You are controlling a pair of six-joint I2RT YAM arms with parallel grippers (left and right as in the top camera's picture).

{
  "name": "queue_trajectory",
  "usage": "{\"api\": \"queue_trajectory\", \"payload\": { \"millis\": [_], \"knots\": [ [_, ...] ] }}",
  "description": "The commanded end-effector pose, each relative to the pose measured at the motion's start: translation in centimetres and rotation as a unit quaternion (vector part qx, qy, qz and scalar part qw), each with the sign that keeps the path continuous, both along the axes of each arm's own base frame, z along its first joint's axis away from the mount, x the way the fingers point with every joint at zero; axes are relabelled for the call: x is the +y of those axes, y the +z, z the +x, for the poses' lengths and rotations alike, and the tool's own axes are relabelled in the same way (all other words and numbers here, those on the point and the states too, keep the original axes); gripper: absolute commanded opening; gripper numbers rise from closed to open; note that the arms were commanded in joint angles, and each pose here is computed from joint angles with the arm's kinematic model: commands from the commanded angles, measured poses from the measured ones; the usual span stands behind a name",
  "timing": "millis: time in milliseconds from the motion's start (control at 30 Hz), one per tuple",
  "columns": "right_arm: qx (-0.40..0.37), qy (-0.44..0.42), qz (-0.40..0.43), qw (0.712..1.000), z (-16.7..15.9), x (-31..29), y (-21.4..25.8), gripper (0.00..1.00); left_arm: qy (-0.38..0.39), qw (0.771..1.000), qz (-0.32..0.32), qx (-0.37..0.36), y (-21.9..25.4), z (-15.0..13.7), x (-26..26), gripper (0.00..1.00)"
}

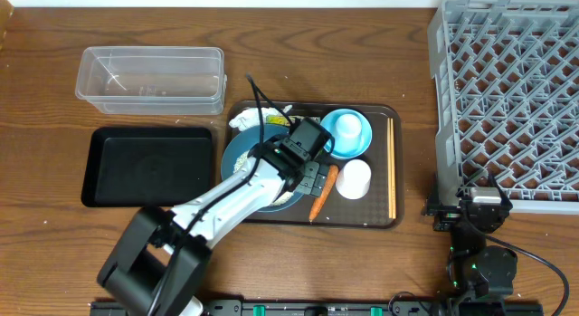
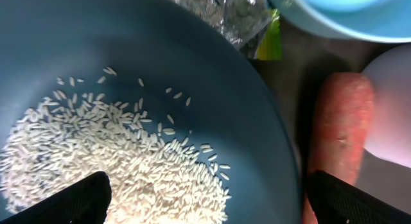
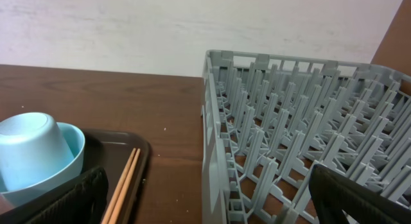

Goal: Sort waste into correct bins and load items into the dishwasher rack
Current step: 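Reach the left gripper to the blue plate rim and grasp it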

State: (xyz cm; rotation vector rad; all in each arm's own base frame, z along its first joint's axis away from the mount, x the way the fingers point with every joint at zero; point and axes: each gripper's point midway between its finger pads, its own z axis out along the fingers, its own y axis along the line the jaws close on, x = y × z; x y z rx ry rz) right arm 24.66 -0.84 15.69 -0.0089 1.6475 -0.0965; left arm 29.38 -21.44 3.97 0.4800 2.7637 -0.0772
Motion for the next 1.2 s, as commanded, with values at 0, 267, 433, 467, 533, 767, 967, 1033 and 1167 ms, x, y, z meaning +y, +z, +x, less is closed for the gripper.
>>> {"api": "queue_trajectory", "payload": {
  "millis": [0, 267, 433, 467, 533, 767, 967, 1033, 1167],
  "knots": [
    [0.003, -0.001, -0.004, 1.000, 0.0, -0.1, -0.2, 0.99, 0.003, 1.000, 0.008, -0.007, -0.1, 0.7, -0.2, 1.00],
    [0.003, -0.001, -0.004, 1.000, 0.0, -0.1, -0.2, 0.99, -0.011, 1.000, 0.015, -0.011, -0.6, 0.3, -1.0, 0.91],
    [0.003, -0.001, -0.004, 1.000, 0.0, -0.1, -0.2, 0.99, -0.014, 1.000, 0.026, -0.007, -1.5, 0.1, -1.1, 0.86],
    [0.003, -0.001, -0.004, 1.000, 0.0, -0.1, -0.2, 0.99, -0.013, 0.999, 0.034, -0.008, -1.7, 0.1, -0.9, 0.84],
    [0.003, -0.001, -0.004, 1.000, 0.0, -0.1, -0.2, 0.99, -0.010, 0.999, 0.045, -0.010, -2.1, 0.2, -0.5, 0.82],
    [0.003, -0.001, -0.004, 1.000, 0.0, -0.1, -0.2, 0.99, -0.009, 0.999, 0.043, -0.016, -2.0, 0.5, -0.6, 0.71],
    [0.003, -0.001, -0.004, 1.000, 0.0, -0.1, -0.2, 0.99, -0.010, 0.999, 0.043, -0.015, -2.0, 0.4, -0.7, 0.54],
    [0.003, -0.001, -0.004, 1.000, 0.0, -0.1, -0.2, 0.99, -0.015, 0.999, 0.043, -0.016, -1.9, 0.2, -1.0, 0.50],
    [0.003, -0.001, -0.004, 1.000, 0.0, -0.1, -0.2, 0.99, -0.027, 0.999, 0.038, -0.021, -1.5, -0.2, -1.9, 0.41]
  ]
}}
